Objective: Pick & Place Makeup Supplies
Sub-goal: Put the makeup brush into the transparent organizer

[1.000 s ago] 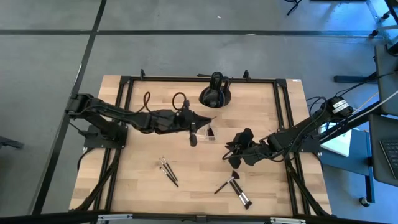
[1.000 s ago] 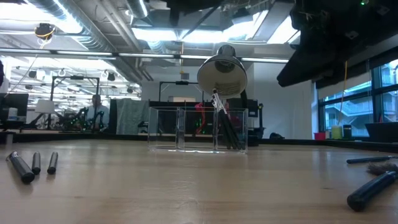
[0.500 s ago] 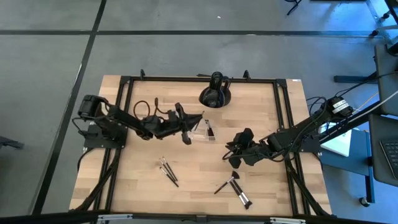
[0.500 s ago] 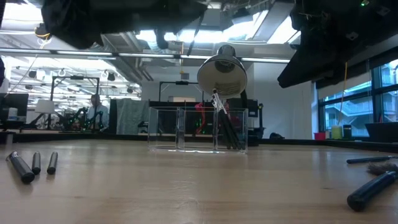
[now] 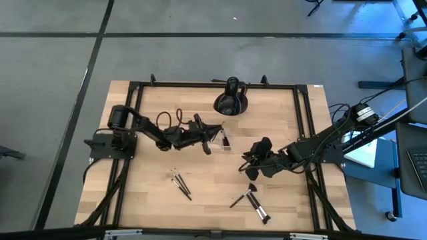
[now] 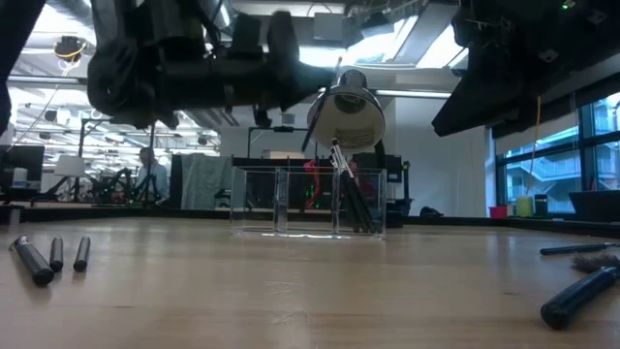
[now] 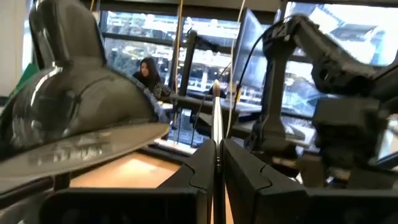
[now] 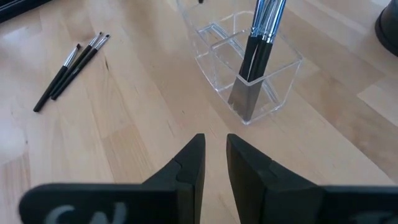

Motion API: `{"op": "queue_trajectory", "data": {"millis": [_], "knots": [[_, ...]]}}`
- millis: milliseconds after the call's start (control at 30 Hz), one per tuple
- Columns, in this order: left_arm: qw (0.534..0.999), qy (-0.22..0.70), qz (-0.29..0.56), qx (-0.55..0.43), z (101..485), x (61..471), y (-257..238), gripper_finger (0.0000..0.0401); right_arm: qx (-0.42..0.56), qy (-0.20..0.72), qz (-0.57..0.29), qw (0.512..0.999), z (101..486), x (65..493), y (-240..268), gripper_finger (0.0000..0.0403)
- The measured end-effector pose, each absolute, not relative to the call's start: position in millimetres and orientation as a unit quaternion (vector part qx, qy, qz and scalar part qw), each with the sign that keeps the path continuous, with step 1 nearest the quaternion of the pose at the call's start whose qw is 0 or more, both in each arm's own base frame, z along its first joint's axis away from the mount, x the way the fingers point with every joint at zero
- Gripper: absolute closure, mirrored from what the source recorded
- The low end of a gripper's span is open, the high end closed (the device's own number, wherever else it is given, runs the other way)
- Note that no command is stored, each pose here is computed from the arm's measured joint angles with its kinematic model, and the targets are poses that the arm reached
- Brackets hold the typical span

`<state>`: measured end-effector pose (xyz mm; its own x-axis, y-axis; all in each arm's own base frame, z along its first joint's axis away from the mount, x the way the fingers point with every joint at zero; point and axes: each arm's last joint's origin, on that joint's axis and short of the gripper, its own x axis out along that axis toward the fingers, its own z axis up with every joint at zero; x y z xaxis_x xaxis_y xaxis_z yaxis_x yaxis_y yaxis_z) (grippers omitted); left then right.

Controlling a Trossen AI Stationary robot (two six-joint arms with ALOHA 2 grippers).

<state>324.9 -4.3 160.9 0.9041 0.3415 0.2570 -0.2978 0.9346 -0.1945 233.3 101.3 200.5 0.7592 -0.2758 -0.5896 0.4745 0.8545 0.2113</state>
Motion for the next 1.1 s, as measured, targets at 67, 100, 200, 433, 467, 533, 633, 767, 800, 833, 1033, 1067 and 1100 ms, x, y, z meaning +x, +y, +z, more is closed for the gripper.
{"op": "queue_trajectory", "data": {"millis": [67, 100, 200, 433, 467, 533, 633, 767, 800, 833, 1033, 1067, 1100], "knots": [[0.973, -0.143, 0.164, -0.075, 159, 327, -4, 0.0378, 0.175, 0.281, -0.203, 0.921, 201, 233, 101, 0.0337], [0.973, -0.142, 0.164, -0.075, 158, 328, -5, 0.0378, 0.175, 0.282, -0.203, 0.921, 200, 233, 101, 0.0337], [0.974, -0.136, 0.166, -0.068, 155, 328, -5, 0.0378, 0.175, 0.282, -0.203, 0.921, 200, 233, 101, 0.0337], [0.978, -0.135, 0.150, -0.059, 155, 328, -6, 0.0377, 0.160, 0.257, -0.218, 0.928, 203, 236, 100, 0.0337], [0.979, -0.135, 0.142, -0.056, 155, 329, -7, 0.0378, 0.155, 0.243, -0.223, 0.931, 205, 237, 99, 0.0336], [0.981, -0.134, 0.127, -0.053, 156, 329, -8, 0.0379, 0.149, 0.206, -0.229, 0.940, 211, 243, 98, 0.0334], [0.983, -0.134, 0.113, -0.050, 156, 329, -11, 0.0379, 0.145, 0.148, -0.222, 0.953, 224, 252, 95, 0.0325], [0.985, -0.134, 0.097, -0.048, 156, 329, -12, 0.0379, 0.144, 0.082, -0.183, 0.969, 242, 264, 89, 0.0296], [0.985, -0.134, 0.093, -0.047, 156, 329, -12, 0.0379, 0.144, 0.068, -0.177, 0.971, 245, 266, 87, 0.0285], [0.986, -0.134, 0.088, -0.047, 156, 329, -12, 0.0379, 0.144, 0.056, -0.176, 0.972, 248, 268, 84, 0.0274], [0.988, -0.134, 0.062, -0.049, 156, 329, -16, 0.0379, 0.144, 0.019, -0.195, 0.970, 252, 277, 70, 0.0221], [0.988, -0.134, 0.061, -0.049, 156, 329, -16, 0.0379, 0.144, 0.016, -0.195, 0.970, 251, 279, 70, 0.0218], [0.988, -0.134, 0.060, -0.049, 156, 329, -16, 0.0379, 0.146, 0.013, -0.195, 0.970, 250, 281, 70, 0.0216]]}}
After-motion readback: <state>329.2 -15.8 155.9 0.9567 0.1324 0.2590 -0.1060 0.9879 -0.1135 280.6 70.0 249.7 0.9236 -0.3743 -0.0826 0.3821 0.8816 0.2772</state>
